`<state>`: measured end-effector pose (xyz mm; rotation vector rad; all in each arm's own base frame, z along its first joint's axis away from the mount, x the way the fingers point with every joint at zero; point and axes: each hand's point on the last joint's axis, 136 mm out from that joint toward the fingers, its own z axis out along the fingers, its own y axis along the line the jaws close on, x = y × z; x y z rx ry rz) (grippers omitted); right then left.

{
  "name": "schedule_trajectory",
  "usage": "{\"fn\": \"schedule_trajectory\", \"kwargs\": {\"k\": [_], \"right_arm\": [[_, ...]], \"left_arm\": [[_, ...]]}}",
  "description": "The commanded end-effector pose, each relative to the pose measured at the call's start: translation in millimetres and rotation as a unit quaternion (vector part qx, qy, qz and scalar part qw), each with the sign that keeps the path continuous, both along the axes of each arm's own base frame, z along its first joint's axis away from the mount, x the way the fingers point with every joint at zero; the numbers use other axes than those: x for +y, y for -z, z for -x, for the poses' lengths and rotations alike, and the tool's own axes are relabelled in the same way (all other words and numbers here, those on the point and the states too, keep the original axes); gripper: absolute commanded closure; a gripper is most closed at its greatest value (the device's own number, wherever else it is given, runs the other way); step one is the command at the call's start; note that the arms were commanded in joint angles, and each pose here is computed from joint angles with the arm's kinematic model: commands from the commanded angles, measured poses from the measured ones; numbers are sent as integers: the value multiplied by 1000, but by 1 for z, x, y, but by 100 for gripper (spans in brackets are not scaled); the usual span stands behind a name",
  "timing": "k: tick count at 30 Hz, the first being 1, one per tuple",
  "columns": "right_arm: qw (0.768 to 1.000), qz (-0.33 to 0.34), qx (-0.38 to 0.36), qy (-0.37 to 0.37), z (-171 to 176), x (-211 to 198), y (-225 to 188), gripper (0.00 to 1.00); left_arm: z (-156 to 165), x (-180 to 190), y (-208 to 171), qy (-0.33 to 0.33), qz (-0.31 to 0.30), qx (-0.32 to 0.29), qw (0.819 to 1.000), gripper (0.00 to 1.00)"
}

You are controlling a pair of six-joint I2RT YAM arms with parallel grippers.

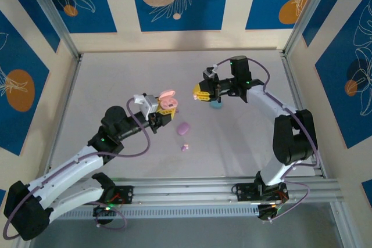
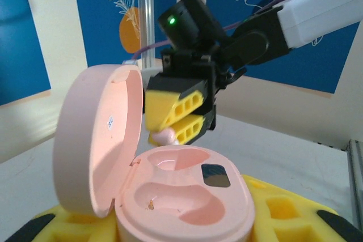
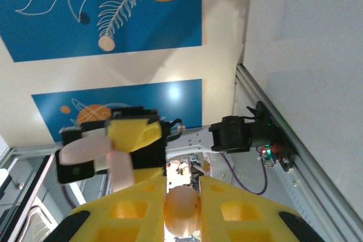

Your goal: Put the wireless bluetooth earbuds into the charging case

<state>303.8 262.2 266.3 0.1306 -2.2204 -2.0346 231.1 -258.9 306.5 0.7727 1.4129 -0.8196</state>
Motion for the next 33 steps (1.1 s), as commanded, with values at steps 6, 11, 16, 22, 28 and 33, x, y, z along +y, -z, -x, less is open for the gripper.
{"fn": "schedule_trajectory", "kwargs": {"k": [6,11,16,22,28,33], "right_arm": [[1000,4,12,10,12,-2,-31,79],[999,27,15,33,11,2,-27,80],[998,40,10,46,12,2,-25,80],[997,46,2,60,17,1,-33,80],[996,42,-41,66,28,0,-53,80],[992,33,-108,57,43,8,-74,80]], "left_arm": [[0,-1,0,18,17,-6,1000,76],[-2,-7,2,30,25,4,999,76],[-2,-12,6,40,25,7,999,76],[-5,-15,13,44,21,1,999,76],[-12,-17,14,32,21,-19,999,77],[-19,-19,10,22,34,-40,998,78]]}}
